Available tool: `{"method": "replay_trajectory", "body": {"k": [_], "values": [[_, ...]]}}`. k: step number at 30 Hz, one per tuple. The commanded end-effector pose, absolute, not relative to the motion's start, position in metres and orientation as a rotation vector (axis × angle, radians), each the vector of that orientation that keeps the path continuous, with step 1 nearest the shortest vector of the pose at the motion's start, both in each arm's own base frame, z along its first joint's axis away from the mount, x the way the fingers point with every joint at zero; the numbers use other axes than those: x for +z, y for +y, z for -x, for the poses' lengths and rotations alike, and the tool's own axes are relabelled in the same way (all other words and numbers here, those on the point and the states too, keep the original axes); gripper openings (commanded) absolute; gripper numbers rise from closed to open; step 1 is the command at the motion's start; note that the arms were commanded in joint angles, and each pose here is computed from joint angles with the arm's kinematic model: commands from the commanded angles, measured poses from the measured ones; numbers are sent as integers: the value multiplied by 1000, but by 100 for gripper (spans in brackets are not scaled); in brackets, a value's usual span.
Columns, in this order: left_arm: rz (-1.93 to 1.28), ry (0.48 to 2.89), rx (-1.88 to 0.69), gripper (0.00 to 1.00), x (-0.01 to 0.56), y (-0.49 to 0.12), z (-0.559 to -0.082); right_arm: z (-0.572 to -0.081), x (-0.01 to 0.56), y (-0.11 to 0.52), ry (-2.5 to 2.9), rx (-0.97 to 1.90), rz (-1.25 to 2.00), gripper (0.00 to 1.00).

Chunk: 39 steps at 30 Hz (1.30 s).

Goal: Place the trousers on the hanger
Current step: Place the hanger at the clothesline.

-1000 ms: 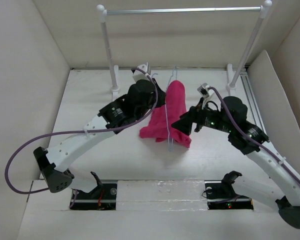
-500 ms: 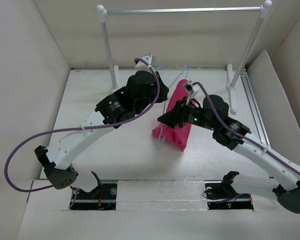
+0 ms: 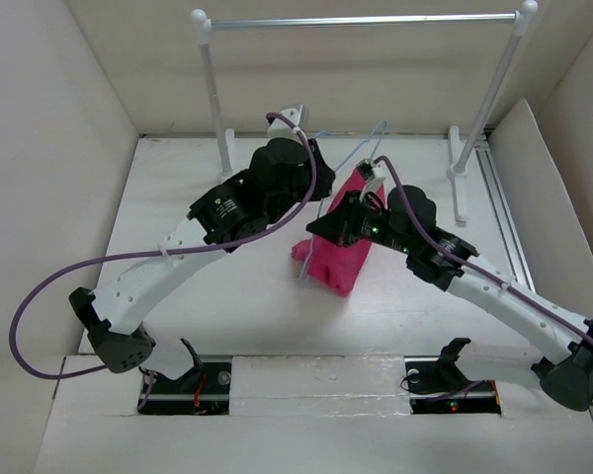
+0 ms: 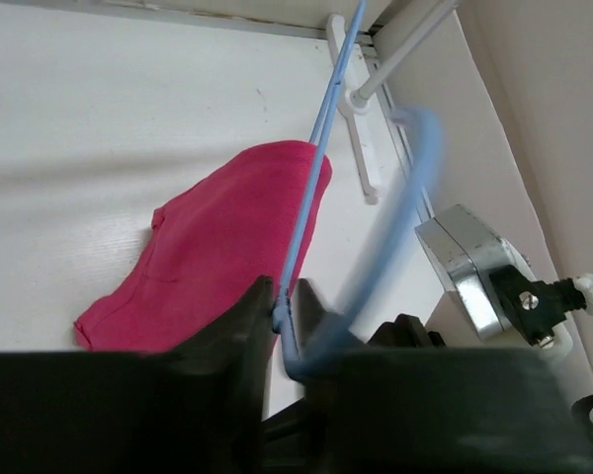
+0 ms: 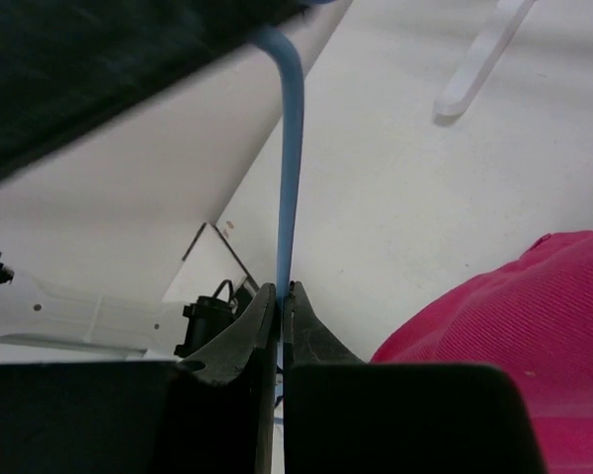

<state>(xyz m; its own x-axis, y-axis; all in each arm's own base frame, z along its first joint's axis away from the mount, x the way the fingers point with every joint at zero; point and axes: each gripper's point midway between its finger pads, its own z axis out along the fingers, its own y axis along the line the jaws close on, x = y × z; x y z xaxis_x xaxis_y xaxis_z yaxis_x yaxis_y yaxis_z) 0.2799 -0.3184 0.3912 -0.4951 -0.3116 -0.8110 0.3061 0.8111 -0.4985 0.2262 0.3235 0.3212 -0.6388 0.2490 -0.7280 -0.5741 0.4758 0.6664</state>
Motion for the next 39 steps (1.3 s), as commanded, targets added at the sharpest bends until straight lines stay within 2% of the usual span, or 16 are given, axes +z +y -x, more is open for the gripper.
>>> {"method": "replay_trajectory", "body": {"k": [1,4,6,7,8,9,11,13,14,17,18,20,21,24,26,39], "values": [[50,1673,-974,27,493,-316,-278,-220,399,322,1626,1397,317,0],[32,1623,-968,56,515,-301,-279,-236,436,303,1545,1388,308,0],[22,1586,-955,61,529,-292,-278,-256,440,292,1553,1355,307,0],[14,1545,-943,73,545,-280,-271,-270,457,282,1532,1302,322,0],[14,1544,-943,73,545,-279,-271,-276,450,285,1553,1299,318,0],[13,1534,-940,88,549,-275,-269,-289,455,274,1542,1263,307,0],[19,1522,-927,99,554,-263,-262,-302,471,265,1510,1250,326,0],[28,1547,-897,99,544,-256,-261,-325,472,251,1516,1229,321,0],[41,1544,-893,99,543,-248,-256,-329,495,242,1463,1211,332,0],[77,1621,-819,99,501,-230,-252,-356,513,209,1460,1152,300,0],[75,1702,-768,99,463,-231,-255,-362,516,202,1459,1143,304,0],[96,1747,-737,99,438,-217,-247,-394,507,175,1508,1098,243,0],[110,1837,-689,99,401,-214,-246,-399,517,167,1492,1081,238,0],[119,1935,-644,99,352,-201,-233,-433,511,136,1514,1050,197,0],[171,1967,-671,99,327,-190,-219,-475,491,107,1566,1039,144,0],[203,2052,-643,99,291,-184,-210,-524,469,42,1592,1058,49,0]]}}
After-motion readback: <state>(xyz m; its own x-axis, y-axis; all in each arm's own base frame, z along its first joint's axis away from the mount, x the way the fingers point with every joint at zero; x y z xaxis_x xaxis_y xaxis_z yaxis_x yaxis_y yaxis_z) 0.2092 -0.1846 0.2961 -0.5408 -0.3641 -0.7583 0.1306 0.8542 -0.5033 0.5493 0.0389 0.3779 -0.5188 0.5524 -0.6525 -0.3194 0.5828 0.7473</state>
